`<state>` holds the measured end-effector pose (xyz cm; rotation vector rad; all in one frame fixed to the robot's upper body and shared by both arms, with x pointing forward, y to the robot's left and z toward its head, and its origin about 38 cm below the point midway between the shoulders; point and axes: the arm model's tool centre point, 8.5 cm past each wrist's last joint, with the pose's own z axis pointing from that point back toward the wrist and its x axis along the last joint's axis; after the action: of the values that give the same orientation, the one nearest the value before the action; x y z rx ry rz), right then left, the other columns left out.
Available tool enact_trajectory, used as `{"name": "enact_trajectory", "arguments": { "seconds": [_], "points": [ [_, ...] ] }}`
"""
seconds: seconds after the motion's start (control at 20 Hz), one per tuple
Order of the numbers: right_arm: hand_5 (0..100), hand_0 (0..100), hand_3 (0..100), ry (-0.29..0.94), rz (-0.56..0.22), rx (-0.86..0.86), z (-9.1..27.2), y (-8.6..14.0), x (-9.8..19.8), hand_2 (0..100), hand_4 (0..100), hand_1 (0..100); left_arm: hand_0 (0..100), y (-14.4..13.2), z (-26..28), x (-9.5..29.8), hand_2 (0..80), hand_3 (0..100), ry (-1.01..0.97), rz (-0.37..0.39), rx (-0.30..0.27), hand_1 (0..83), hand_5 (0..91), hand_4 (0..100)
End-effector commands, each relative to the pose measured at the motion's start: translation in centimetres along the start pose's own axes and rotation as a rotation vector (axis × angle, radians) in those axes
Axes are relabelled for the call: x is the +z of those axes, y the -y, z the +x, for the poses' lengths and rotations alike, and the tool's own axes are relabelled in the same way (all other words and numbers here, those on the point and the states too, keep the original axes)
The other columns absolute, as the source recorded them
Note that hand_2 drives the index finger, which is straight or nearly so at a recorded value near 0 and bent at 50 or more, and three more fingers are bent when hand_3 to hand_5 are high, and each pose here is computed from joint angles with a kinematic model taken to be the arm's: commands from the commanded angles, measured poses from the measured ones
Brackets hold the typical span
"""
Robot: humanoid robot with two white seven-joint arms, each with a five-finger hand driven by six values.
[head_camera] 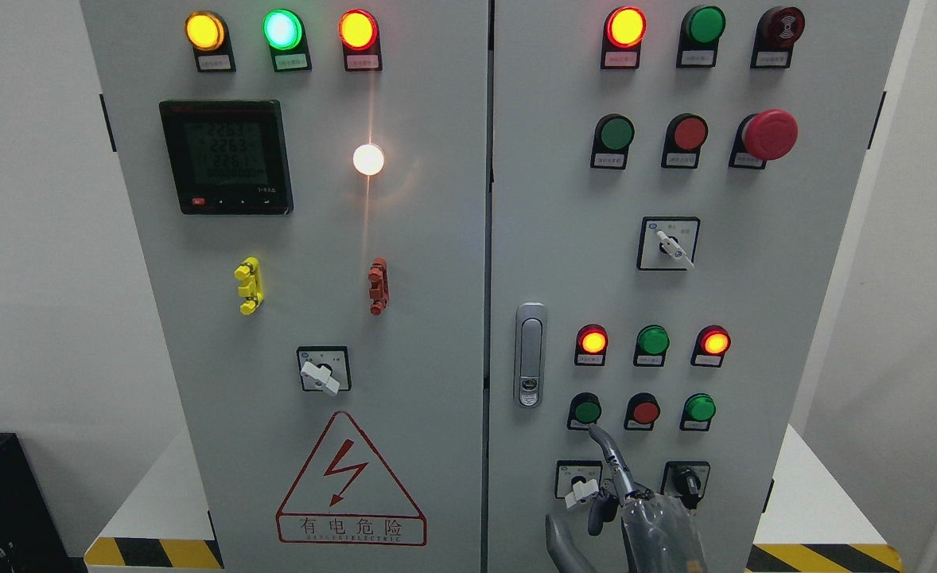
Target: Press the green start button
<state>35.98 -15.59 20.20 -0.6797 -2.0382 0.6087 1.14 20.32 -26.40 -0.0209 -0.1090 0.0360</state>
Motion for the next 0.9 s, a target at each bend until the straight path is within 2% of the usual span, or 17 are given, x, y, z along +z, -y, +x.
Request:
{"name": "enact_trajectory", "arguments": {
  "seconds": [0.0, 0.1, 0.15, 0.2, 0.3, 0.45, 0.85],
  "points": [
    [60, 13, 52, 0.041, -0.016, -0.248, 2.33, 1.72, 0.89, 1, 52, 25, 12, -0.09, 0.78, -0.02, 0.0, 0, -0.002, 0.003, -0.003, 55.6, 0.0, 0],
    [52, 2, 45, 0.018, 0.008, -0.324, 2.40, 1.98, 1.26, 0, 45, 25, 12, -0.10, 0.68, -0.01, 0.0, 0, -0.003, 0.003, -0.003, 55.6, 0.0, 0],
    [48, 0, 40, 0.014, 0.025, -0.364, 2.54, 2.12, 1.36, 0, 40, 23, 12, -0.09, 0.78, -0.02, 0.0, 0, -0.002, 0.003, -0.003, 55.6, 0.0, 0],
    [46, 0, 39, 0.012, 0.043, -0.408, 2.71, 2.24, 1.46, 0, 39, 23, 12, -0.09, 0.78, -0.02, 0.0, 0, -0.002, 0.003, -0.003, 55.6, 0.0, 0],
    [34, 0, 31, 0.003, 0.090, -0.490, 3.12, 2.43, 1.62, 0, 29, 19, 12, -0.09, 0.78, -0.02, 0.0, 0, -0.002, 0.003, -0.003, 55.6, 0.0, 0],
    [19, 0, 20, -0.015, 0.112, -0.528, 2.96, 2.63, 1.64, 0, 15, 12, 12, -0.09, 0.78, -0.02, 0.0, 0, -0.002, 0.003, -0.003, 55.6, 0.0, 0],
    [9, 0, 9, -0.007, 0.134, -0.566, 3.05, 2.59, 1.70, 0, 7, 9, 12, -0.10, 0.68, -0.01, 0.0, 0, -0.003, 0.003, -0.003, 55.6, 0.0, 0]
  ]
}}
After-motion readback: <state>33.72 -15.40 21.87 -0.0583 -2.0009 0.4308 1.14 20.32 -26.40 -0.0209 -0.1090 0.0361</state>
